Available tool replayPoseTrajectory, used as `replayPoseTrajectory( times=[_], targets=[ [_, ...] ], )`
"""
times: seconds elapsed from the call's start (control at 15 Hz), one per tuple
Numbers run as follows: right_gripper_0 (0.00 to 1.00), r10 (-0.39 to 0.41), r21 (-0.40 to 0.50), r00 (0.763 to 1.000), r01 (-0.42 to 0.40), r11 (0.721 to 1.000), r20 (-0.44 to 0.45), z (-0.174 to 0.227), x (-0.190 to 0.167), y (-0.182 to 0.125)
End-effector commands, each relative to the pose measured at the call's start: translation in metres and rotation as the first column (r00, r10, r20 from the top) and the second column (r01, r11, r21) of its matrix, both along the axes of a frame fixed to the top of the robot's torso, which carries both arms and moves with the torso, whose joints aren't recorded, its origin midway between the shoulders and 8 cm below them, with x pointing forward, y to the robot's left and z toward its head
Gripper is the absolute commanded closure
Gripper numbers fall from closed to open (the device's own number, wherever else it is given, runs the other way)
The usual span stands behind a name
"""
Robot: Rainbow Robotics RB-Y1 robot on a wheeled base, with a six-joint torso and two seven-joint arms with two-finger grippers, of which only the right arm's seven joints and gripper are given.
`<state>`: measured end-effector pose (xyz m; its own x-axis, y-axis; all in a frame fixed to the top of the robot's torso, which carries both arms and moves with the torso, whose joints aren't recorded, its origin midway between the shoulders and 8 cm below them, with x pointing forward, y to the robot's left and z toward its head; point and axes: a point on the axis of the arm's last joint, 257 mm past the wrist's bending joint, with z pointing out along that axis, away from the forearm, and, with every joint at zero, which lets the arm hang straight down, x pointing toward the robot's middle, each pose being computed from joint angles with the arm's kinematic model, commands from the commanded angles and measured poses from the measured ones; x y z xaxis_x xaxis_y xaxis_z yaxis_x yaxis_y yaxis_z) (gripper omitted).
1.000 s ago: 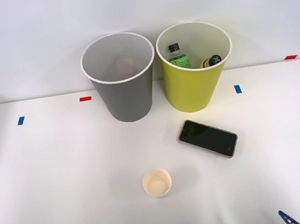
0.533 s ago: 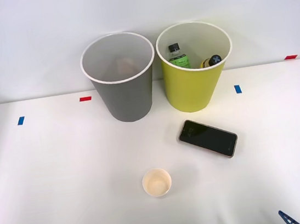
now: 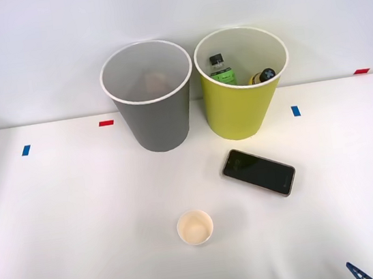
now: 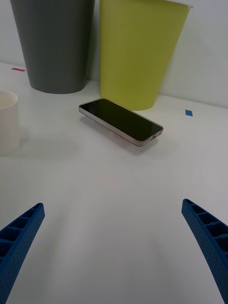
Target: Put cans in the gray bin, plastic bottles in the light green bin
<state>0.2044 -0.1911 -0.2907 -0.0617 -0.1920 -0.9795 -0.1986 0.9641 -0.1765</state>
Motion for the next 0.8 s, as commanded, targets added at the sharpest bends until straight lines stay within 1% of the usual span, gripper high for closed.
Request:
replayPoseTrajectory(
  times=[0.07,0.8],
  targets=[
    [0.00,0.000,0.000,1.000,0.000,1.000,0.000,0.0000,0.0000,0.0000],
    [0.00,0.000,0.000,1.000,0.000,1.000,0.000,0.0000,0.0000,0.0000]
  ],
)
